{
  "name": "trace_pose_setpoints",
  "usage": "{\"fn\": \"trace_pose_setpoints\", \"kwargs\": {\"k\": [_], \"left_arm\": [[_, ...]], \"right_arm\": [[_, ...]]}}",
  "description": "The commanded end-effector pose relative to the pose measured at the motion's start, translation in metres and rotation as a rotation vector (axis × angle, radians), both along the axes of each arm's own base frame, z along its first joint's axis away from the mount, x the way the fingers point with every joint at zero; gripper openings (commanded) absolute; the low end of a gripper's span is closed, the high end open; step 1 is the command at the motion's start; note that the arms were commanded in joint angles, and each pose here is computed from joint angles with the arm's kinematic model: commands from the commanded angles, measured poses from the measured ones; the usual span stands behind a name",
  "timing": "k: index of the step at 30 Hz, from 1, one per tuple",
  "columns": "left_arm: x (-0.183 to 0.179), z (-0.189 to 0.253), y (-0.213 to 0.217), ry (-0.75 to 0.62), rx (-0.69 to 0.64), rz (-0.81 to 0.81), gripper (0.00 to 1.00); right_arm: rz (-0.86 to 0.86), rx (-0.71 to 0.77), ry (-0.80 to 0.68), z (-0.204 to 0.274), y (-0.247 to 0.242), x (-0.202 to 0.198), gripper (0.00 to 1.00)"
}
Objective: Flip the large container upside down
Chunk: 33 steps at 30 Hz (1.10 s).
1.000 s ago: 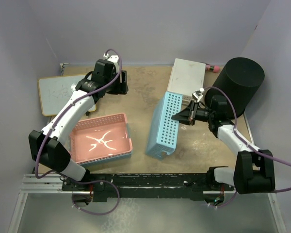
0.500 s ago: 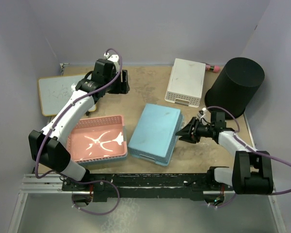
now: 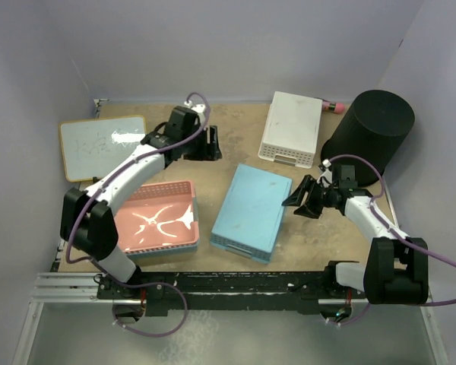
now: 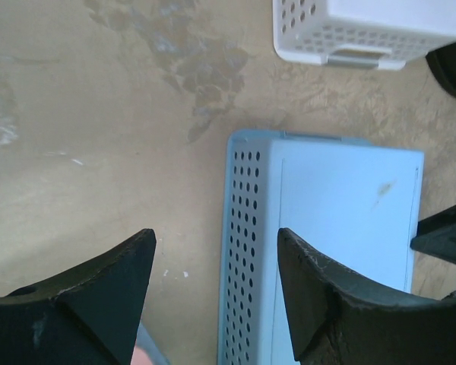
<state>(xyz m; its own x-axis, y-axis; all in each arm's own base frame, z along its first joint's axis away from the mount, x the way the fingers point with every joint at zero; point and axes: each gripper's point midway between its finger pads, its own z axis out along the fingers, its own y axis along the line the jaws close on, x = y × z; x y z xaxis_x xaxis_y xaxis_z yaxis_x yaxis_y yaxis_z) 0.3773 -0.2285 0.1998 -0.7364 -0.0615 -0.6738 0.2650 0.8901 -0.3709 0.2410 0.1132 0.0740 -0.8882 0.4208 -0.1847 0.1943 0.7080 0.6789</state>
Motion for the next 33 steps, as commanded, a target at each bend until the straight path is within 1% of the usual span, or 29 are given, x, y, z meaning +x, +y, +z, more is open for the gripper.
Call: {"fn": "trace_pose_setpoints", "kwargs": {"k": [1, 3, 7, 11, 16, 20, 23, 25, 28, 33], "left_arm": [[-0.009, -0.016, -0.035, 0.038, -0.045, -0.063, 0.62], [-0.007, -0.014, -0.035, 0.030, -0.048, -0.057, 0.62], [-0.003, -0.003, -0.031, -0.006, -0.036, -0.035, 0.62], [-0.002, 0.005, -0.030, -0.022, -0.044, -0.030, 0.62], [-0.004, 0.008, -0.030, -0.024, -0.050, -0.029, 0.62], [-0.006, 0.009, -0.028, -0.023, -0.039, -0.035, 0.62], [-0.008, 0.014, -0.023, -0.041, -0.029, -0.033, 0.62], [-0.009, 0.017, -0.022, -0.053, -0.022, -0.037, 0.62], [-0.011, 0.022, -0.020, -0.071, -0.014, -0.052, 0.63], [-0.004, 0.032, -0.014, -0.116, 0.022, -0.042, 0.63]], "right_arm": [[0.008, -0.006, -0.088, 0.016, 0.004, 0.017, 0.62], [0.044, 0.009, -0.133, 0.024, 0.018, 0.022, 0.61], [0.147, 0.022, -0.217, 0.038, 0.060, 0.038, 0.60], [0.202, 0.070, -0.299, 0.051, 0.094, 0.074, 0.61], [0.241, 0.048, -0.380, 0.067, 0.111, 0.130, 0.62], [0.260, 0.009, -0.379, 0.079, 0.110, 0.140, 0.62], [0.257, -0.097, -0.425, 0.093, 0.092, 0.131, 0.62], [0.278, -0.135, -0.437, 0.098, 0.083, 0.111, 0.63], [0.387, -0.118, -0.446, 0.099, 0.081, 0.063, 0.63], [0.696, -0.082, -0.451, 0.097, 0.116, -0.033, 0.65]]}}
